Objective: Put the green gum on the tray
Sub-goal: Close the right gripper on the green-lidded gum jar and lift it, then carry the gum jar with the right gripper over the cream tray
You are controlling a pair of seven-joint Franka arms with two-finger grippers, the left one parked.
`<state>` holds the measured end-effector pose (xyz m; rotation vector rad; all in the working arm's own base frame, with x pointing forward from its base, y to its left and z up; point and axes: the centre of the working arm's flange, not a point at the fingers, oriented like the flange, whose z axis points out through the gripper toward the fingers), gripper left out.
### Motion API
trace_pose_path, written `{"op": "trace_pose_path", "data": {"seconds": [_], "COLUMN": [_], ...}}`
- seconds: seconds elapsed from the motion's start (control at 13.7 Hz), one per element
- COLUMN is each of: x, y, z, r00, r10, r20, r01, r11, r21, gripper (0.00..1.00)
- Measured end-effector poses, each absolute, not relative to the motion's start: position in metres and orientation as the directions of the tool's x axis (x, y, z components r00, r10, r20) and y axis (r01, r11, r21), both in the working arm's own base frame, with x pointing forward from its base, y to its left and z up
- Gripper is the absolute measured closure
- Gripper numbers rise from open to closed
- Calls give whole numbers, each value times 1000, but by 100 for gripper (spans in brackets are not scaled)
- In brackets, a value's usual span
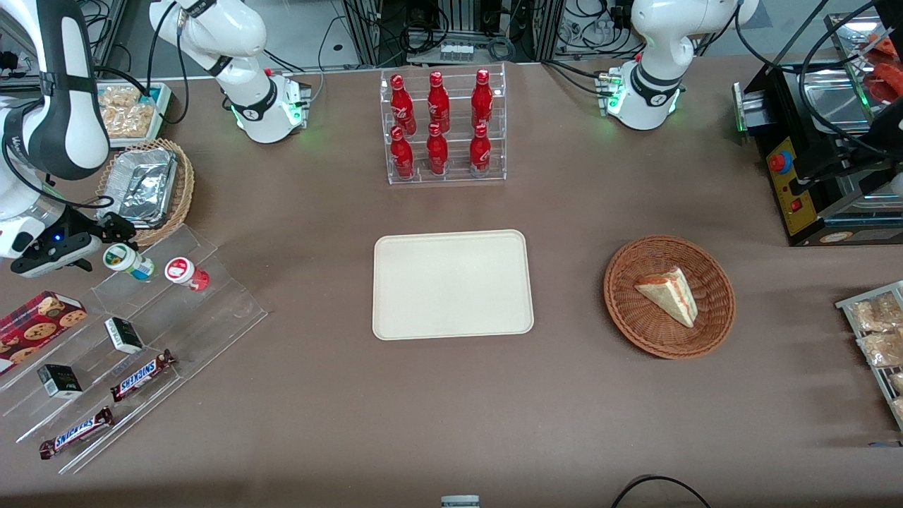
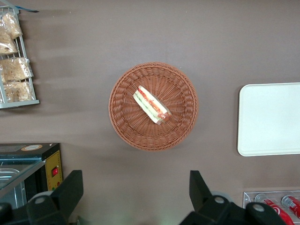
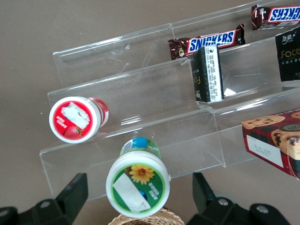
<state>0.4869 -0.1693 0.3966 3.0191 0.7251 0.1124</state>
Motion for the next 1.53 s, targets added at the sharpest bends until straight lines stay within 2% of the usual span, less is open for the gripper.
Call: {"op": "trace_pose_path", "data": {"seconds": [0.44, 0.66, 0.73, 0.88, 0.95, 1.31, 1.53], "x": [490, 490, 490, 490, 490, 492, 501], "y": [-170, -170, -170, -170, -170, -169, -163], "z": [386, 386, 386, 386, 386, 391, 426], "r00": [889, 889, 889, 888, 888, 887, 883], "r10": [454, 454, 455, 455, 455, 457, 469], "r20": [58, 60, 60, 60, 61, 61, 38], "r01": [452, 452, 452, 453, 453, 454, 468], "r11": [-891, -891, -891, -890, -890, -889, -883], "r21": [48, 49, 50, 50, 50, 50, 23], "gripper": [1, 5, 13, 36, 41, 41, 41]}}
